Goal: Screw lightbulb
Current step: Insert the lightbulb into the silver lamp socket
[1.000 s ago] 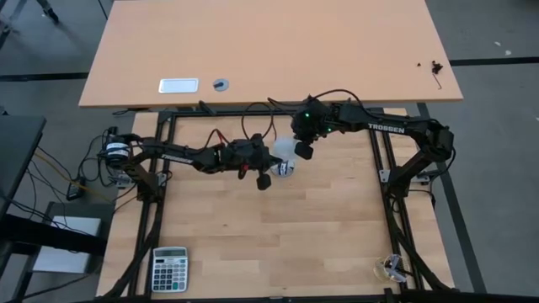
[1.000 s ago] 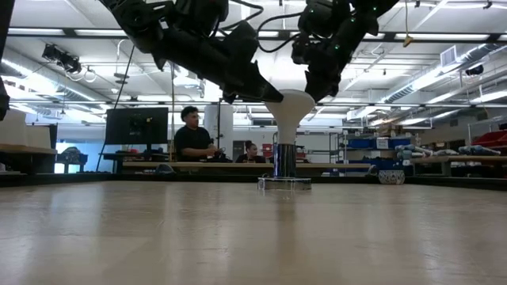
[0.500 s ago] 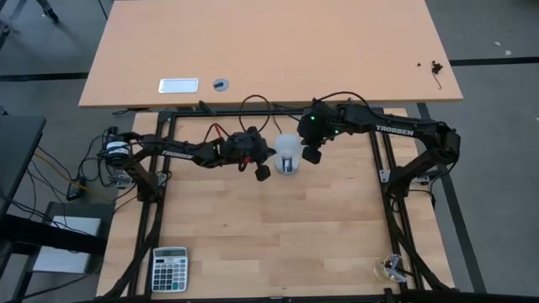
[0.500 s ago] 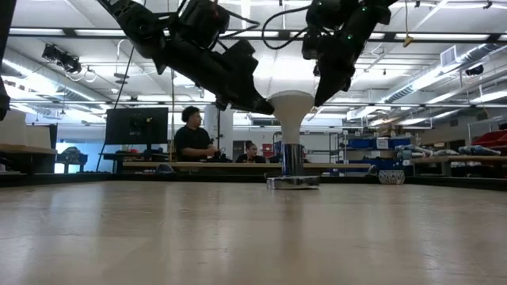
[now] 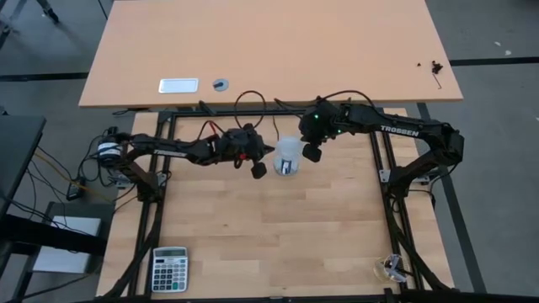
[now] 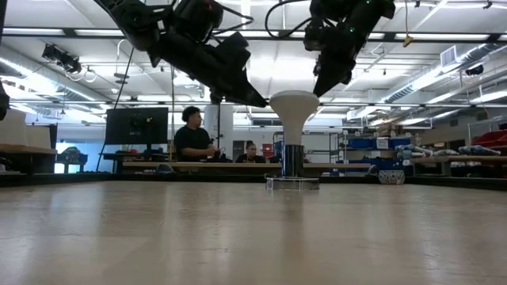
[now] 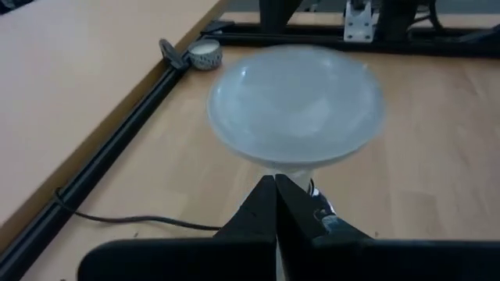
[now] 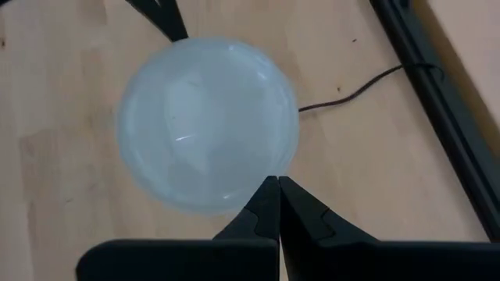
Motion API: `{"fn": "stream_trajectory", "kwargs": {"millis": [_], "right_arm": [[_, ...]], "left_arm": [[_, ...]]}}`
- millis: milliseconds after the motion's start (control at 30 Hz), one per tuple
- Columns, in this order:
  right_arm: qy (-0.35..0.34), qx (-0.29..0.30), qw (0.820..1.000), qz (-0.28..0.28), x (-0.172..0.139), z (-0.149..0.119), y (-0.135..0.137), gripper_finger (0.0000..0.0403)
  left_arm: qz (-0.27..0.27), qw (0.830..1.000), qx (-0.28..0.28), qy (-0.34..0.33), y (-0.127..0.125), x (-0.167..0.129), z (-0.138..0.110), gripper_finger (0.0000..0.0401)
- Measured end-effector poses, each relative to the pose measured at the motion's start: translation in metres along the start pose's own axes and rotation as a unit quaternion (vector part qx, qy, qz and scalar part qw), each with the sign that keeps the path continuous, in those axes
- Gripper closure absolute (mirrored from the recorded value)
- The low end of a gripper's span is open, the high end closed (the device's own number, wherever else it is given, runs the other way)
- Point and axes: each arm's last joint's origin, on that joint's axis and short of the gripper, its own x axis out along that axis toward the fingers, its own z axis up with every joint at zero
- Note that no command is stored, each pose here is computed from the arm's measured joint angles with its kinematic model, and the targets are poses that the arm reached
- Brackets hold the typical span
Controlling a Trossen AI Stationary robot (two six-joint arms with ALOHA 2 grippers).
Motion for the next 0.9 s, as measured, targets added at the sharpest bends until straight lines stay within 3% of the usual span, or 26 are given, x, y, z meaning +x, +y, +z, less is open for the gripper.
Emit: {"fn": "stream_trajectory", "kwargs": {"millis": [300,467,900], "right_arm": [[-0.081,-0.014,0.997,-0.014,0.001,0.017,-0.002,0.0394],[-0.063,-0.026,0.998,-0.001,0.020,0.018,-0.002,0.0394],[-0.049,-0.024,0.999,0.000,0.028,0.017,-0.002,0.0394]], "left_arm": [[-0.067,0.997,0.009,-0.030,-0.017,-0.006,0.008,0.0401],[-0.079,0.994,0.024,-0.076,-0.028,-0.008,0.016,0.0401],[-0.029,0.998,0.033,-0.047,-0.021,0.006,0.004,0.0401]]}}
